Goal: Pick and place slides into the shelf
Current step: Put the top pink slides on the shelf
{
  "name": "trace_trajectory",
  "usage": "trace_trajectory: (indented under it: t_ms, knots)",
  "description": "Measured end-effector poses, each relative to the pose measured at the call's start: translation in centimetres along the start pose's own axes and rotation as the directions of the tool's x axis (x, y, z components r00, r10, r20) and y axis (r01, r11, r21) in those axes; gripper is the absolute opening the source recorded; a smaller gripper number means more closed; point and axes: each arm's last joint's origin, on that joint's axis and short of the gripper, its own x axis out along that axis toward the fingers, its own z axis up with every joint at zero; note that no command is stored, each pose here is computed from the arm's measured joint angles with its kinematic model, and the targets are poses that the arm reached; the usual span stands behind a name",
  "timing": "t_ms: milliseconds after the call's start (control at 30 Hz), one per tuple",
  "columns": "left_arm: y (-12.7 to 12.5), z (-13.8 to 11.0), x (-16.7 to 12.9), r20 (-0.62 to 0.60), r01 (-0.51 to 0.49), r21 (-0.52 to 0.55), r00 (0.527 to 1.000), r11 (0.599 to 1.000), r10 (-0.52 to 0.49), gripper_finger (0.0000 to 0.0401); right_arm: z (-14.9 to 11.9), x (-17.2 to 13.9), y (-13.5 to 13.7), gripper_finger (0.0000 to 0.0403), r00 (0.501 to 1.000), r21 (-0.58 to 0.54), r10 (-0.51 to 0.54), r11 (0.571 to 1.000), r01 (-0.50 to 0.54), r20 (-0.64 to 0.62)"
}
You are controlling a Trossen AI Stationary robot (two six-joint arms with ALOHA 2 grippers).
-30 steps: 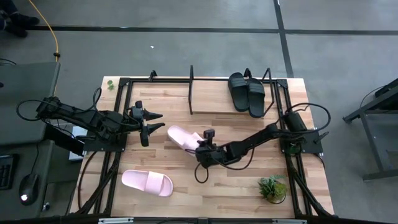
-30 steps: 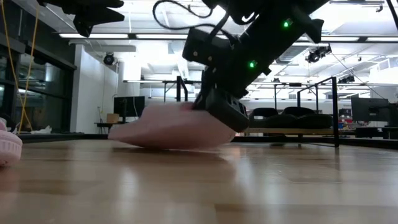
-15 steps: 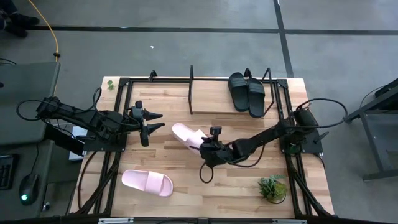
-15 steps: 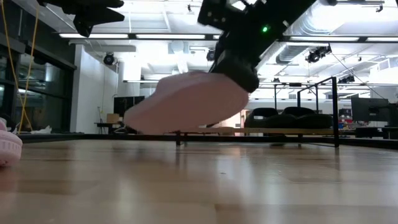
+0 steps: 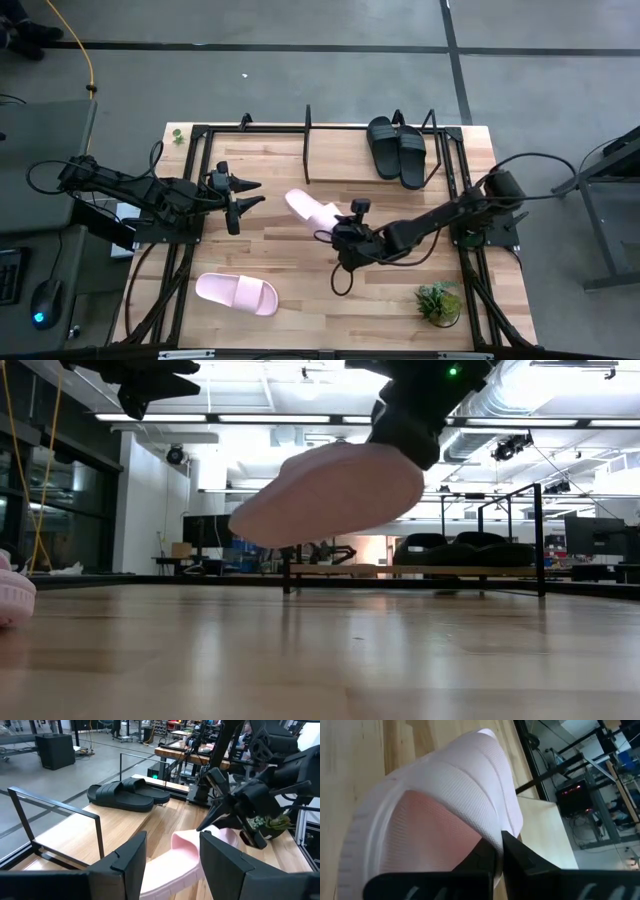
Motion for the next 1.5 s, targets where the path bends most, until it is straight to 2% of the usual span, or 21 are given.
trace_trajectory:
  t_ms: [367,667,867,1100,1500]
  knots:
    - [0.0,0.0,0.0,0.0,0.0,0.0,1.0,1.0,0.0,0.0168,-1.2,-0.9,-0.9,0.0002,0.993,-0.008,-0.037,0.999,0.036,-0.111]
    - [0.0,0.0,0.0,0.0,0.0,0.0,1.0,1.0,0.0,0.0168,-0.3,-2.3,-2.5,0.0002,0.979,0.082,-0.06,0.994,0.077,-0.194]
    - [0.0,0.0,0.0,0.0,-0.001,0.0,1.0,1.0,0.001,0.0168,-0.4,-2.4,-2.8,0.0002,0.975,0.095,-0.073,0.991,0.094,-0.21]
    - [0.0,0.0,0.0,0.0,0.0,0.0,1.0,1.0,0.0,0.0168,-0.5,-1.6,-3.7,0.0002,0.965,0.089,-0.13,0.984,0.154,-0.227]
    - [0.0,0.0,0.0,0.0,0.0,0.0,1.0,1.0,0.0,0.0168,-1.3,2.3,-7.8,0.0002,0.91,0.109,-0.241,0.95,0.292,-0.338]
